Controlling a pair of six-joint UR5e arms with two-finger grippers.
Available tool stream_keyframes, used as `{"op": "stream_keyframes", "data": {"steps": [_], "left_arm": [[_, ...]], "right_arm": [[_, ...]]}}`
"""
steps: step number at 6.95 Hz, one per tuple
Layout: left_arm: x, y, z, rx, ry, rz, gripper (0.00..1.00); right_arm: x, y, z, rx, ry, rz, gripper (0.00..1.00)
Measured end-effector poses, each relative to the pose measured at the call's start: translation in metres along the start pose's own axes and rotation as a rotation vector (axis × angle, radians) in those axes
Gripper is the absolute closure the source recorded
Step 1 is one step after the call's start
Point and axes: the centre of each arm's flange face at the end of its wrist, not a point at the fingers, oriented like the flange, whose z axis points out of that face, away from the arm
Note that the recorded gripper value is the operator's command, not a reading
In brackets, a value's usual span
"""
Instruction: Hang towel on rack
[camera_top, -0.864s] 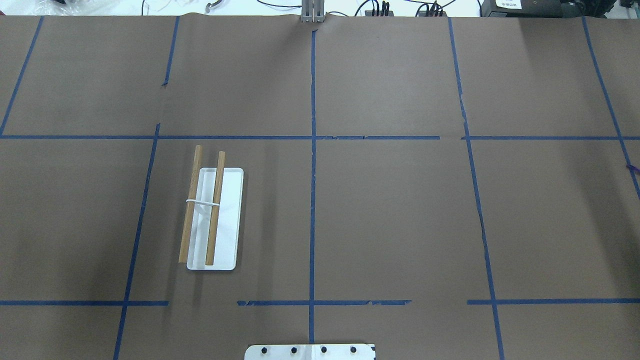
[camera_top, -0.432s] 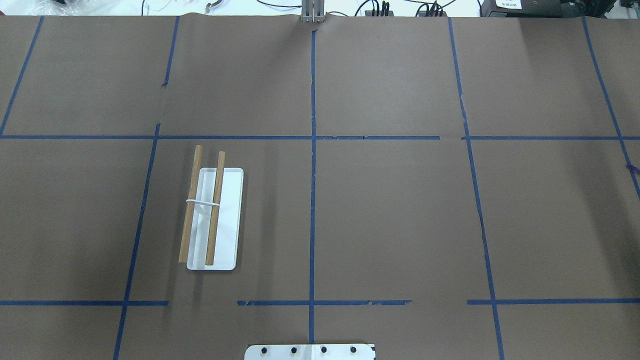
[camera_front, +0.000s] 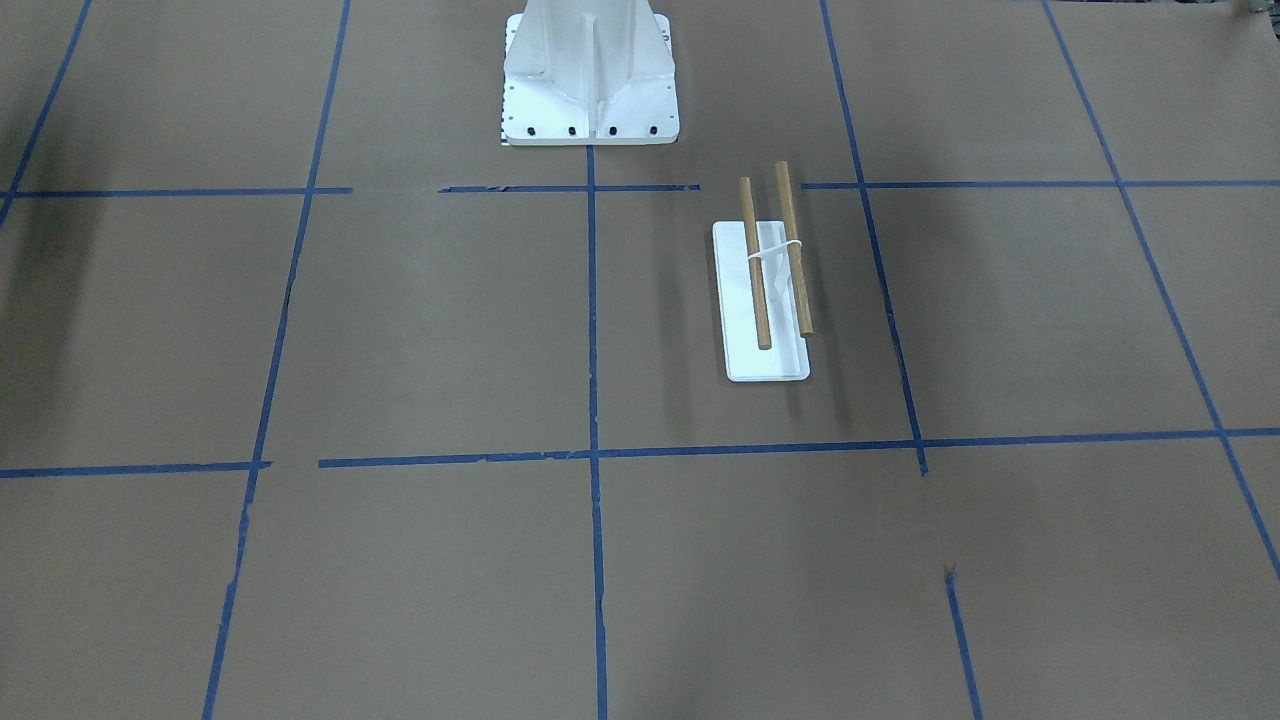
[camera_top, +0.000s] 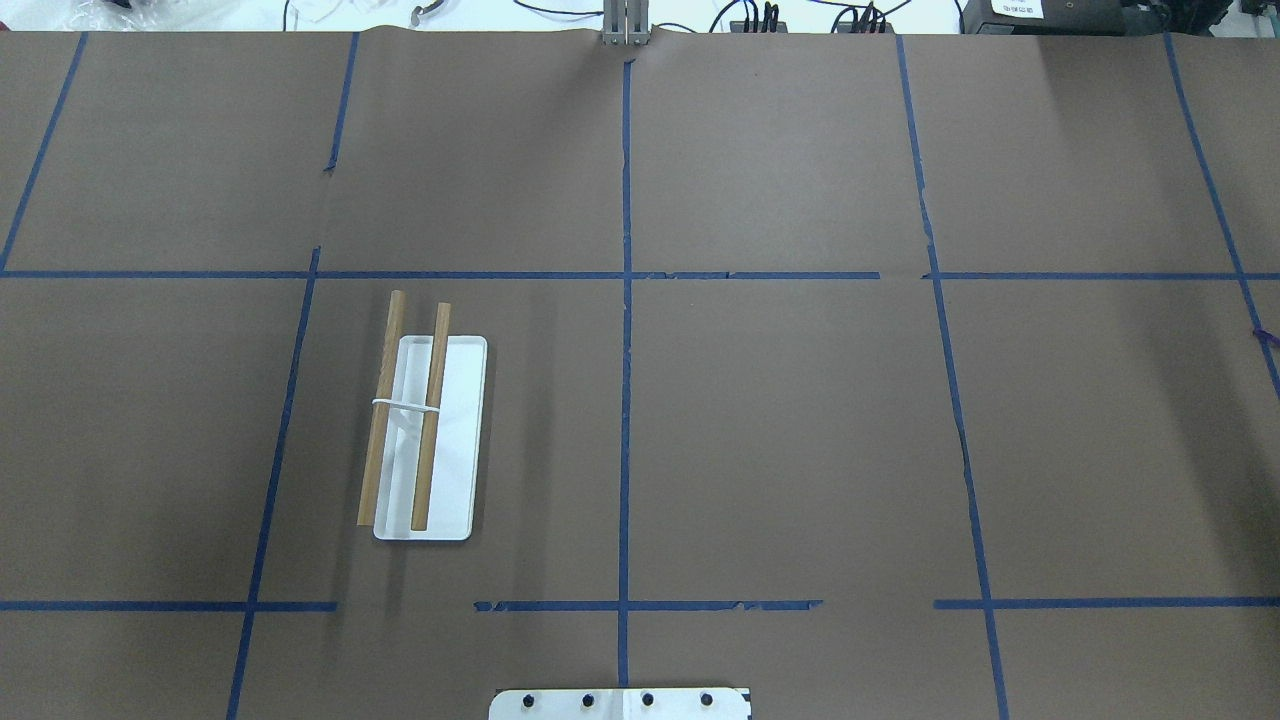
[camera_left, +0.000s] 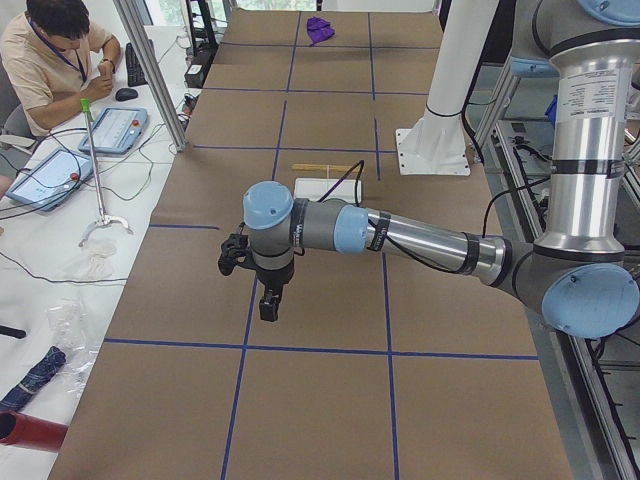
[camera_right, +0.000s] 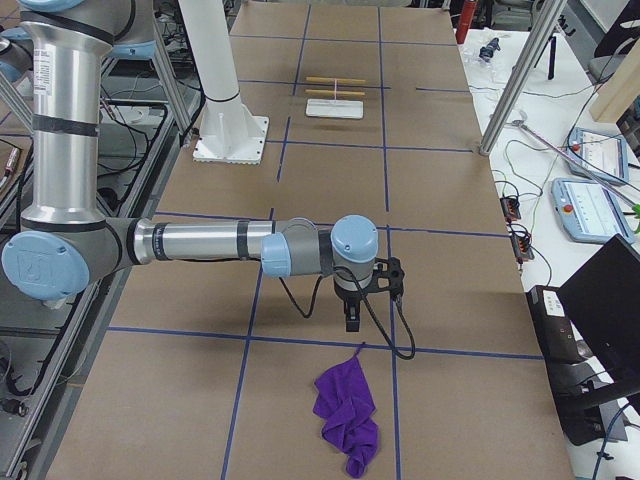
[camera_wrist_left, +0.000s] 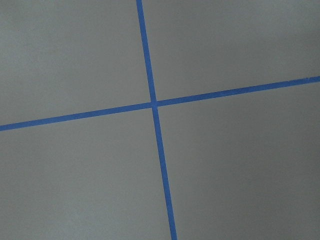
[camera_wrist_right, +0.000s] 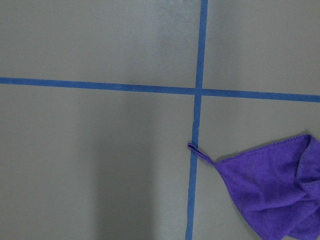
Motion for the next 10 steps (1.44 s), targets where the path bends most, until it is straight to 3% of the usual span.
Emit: {"op": "stream_keyframes", "data": {"steps": [2,6,7,9,10], "left_arm": [[-0.001,-0.001,0.003,0.003,-0.004,0.004,0.0],[0.009,0.004,0.003,0.012,0.088,0.013,0.0],[0.013,0.003,0.001,0.02,0.113,0.019,0.0],[0.017,0.002,-0.001,0.033,0.126,0.028,0.0],[0.017,0.001,-0.002,0.035,0.127,0.028,0.0]], "right_arm": [[0.0,0.001,0.0,-0.001,-0.003,0.003,0.0],[0.002,0.003,0.008,0.024,-0.02,-0.04,0.0],[-0.001,0.005,0.015,0.025,-0.028,-0.063,0.14],[0.022,0.011,0.05,-0.004,-0.025,-0.07,0.14],[0.04,0.013,0.067,0.009,-0.008,-0.09,0.19]]}}
